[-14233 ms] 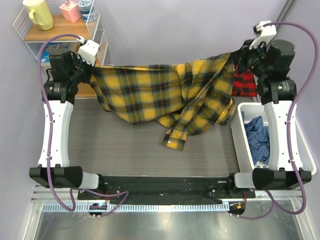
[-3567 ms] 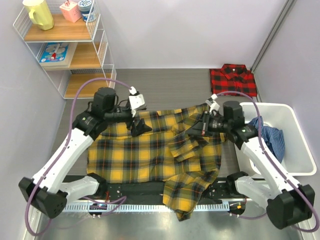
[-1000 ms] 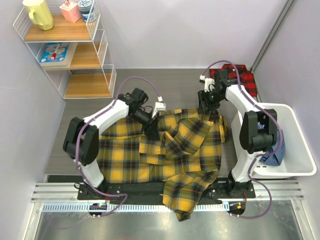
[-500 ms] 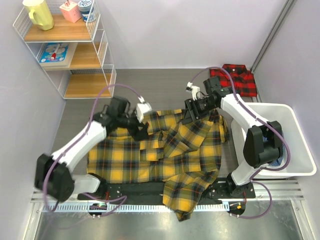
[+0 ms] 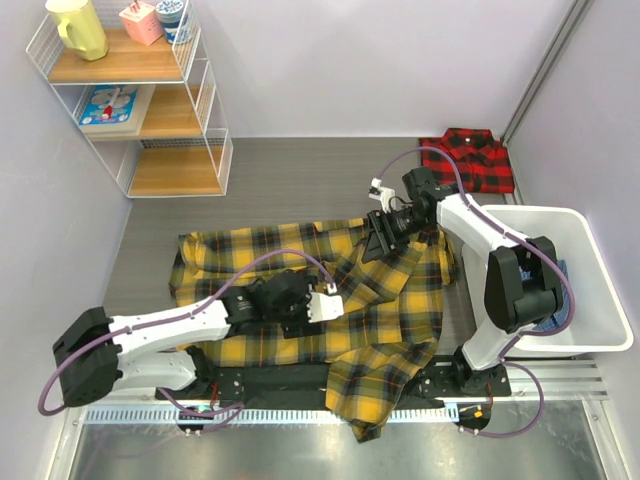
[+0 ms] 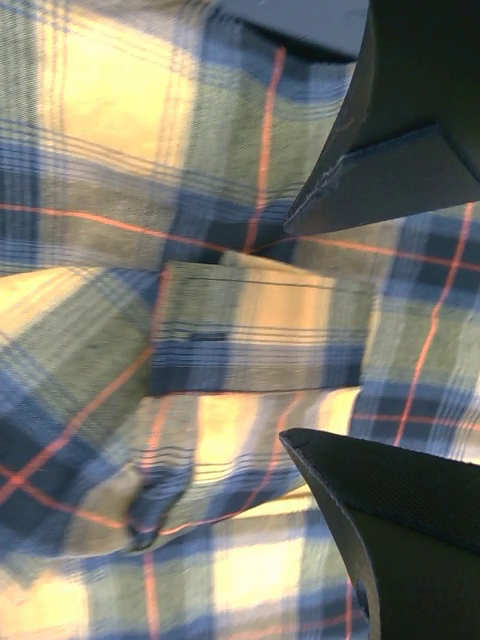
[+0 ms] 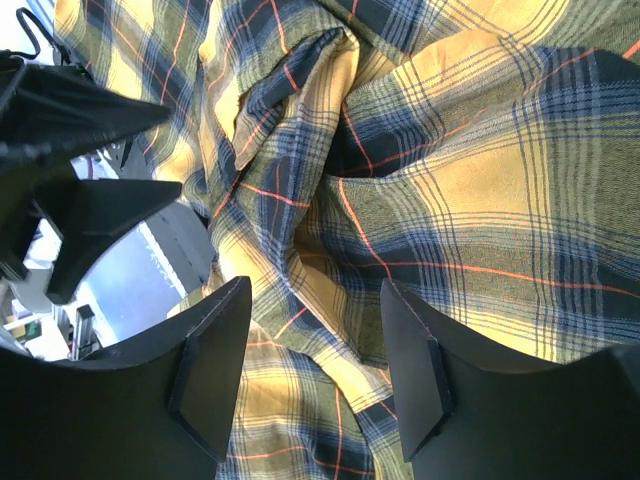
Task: Fold and stack the long sleeve shirts
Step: Fold the shirt
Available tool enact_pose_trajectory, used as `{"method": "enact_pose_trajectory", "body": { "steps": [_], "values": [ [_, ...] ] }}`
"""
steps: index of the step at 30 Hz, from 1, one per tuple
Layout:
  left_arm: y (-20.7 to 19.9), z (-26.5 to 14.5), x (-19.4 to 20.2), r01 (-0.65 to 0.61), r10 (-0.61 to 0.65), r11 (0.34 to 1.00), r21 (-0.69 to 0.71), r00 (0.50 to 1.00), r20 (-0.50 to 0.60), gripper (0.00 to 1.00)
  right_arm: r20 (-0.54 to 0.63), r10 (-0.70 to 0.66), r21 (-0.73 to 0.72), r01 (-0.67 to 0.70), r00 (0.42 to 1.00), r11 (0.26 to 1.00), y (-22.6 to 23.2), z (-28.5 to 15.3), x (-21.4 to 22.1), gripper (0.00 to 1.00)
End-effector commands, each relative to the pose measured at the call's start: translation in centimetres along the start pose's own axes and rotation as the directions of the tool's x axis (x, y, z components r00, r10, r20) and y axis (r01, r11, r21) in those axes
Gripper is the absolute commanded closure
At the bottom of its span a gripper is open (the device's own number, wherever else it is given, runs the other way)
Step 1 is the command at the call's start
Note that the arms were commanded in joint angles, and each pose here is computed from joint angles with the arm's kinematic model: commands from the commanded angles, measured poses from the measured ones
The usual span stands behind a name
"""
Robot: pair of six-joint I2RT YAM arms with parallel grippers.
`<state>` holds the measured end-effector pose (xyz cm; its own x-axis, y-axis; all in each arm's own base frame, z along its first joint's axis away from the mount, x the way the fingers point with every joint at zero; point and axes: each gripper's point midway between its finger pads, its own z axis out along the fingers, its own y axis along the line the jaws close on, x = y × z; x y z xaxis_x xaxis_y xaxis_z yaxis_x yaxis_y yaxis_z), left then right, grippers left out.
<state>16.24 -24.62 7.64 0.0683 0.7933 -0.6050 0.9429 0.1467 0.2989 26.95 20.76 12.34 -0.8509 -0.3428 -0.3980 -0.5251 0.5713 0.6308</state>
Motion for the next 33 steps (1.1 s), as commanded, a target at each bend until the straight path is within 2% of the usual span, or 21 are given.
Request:
{"method": "enact_pose_trajectory", "body": {
  "steps": [1,8,11,14,15,17,18,25,26,29,30,32,33],
  "values": [
    [1.9,1.1,-2.5,-0.076,0.083,0.987,-0.138,0.996,0.046,0.23,0.015,-0.018,-0.022,0.018,1.000,1.000,0.1,0.2,-0.4,0.40],
    [0.1,3.2,-1.3,-0.194,0.194,0.978,-0.079,0.981,-0.005,0.22,0.014,-0.037,0.005,0.037,0.999,0.999,-0.3,0.0,-0.6,0.40],
    [0.3,3.6,-1.0,-0.198,0.197,0.976,-0.088,0.980,-0.016,0.23,0.006,-0.038,0.006,0.038,0.999,0.999,-0.5,0.2,-0.5,0.40],
    [1.2,3.7,-0.9,-0.172,0.167,0.977,-0.124,0.985,-0.044,0.32,-0.007,-0.039,0.007,0.039,0.999,0.999,-0.7,0.3,-0.2,0.40],
    [1.1,3.6,-0.7,-0.147,0.142,0.983,-0.113,0.988,-0.053,0.40,-0.009,-0.043,0.008,0.043,0.999,0.999,-0.8,0.3,-0.2,0.40],
    [2.0,3.0,-1.2,-0.103,0.099,0.986,-0.133,0.995,-0.031,0.50,-0.014,-0.045,0.007,0.045,0.999,0.999,-0.8,0.3,-0.2,0.40],
    [2.2,2.8,-1.3,-0.082,0.080,0.987,-0.136,0.997,-0.022,0.60,-0.014,-0.046,0.008,0.046,0.999,0.999,-0.8,0.2,-0.2,0.40],
    [2.7,0.0,-3.4,0.017,-0.012,0.995,-0.099,0.999,0.049,0.91,-0.014,-0.057,0.022,0.058,0.998,0.998,-1.1,0.0,-0.7,0.39],
    [3.2,-0.5,-4.1,0.036,-0.030,0.994,-0.104,0.997,0.068,0.99,-0.015,-0.062,0.023,0.063,0.998,0.998,-1.2,0.1,-0.8,0.39],
    [4.7,-2.0,-4.4,0.147,-0.141,0.985,-0.090,0.988,0.067,1.00,-0.011,-0.068,0.039,0.068,0.998,0.997,-1.5,-0.3,-1.2,0.37],
    [4.4,-2.4,-5.0,0.178,-0.175,0.983,-0.037,0.981,0.088,1.00,-0.005,-0.066,0.046,0.066,0.998,0.997,-1.8,-0.6,-1.4,0.37],
    [5.8,-3.9,-4.1,0.314,-0.313,0.949,-0.007,0.946,0.080,1.00,0.010,-0.073,0.062,0.072,0.997,0.995,-2.1,-1.2,-2.2,0.37],
    [6.4,-5.0,-5.5,0.349,-0.351,0.936,0.042,0.928,0.125,1.00,0.021,-0.063,0.073,0.061,0.998,0.995,-2.7,-1.5,-2.6,0.36]
  ]
}}
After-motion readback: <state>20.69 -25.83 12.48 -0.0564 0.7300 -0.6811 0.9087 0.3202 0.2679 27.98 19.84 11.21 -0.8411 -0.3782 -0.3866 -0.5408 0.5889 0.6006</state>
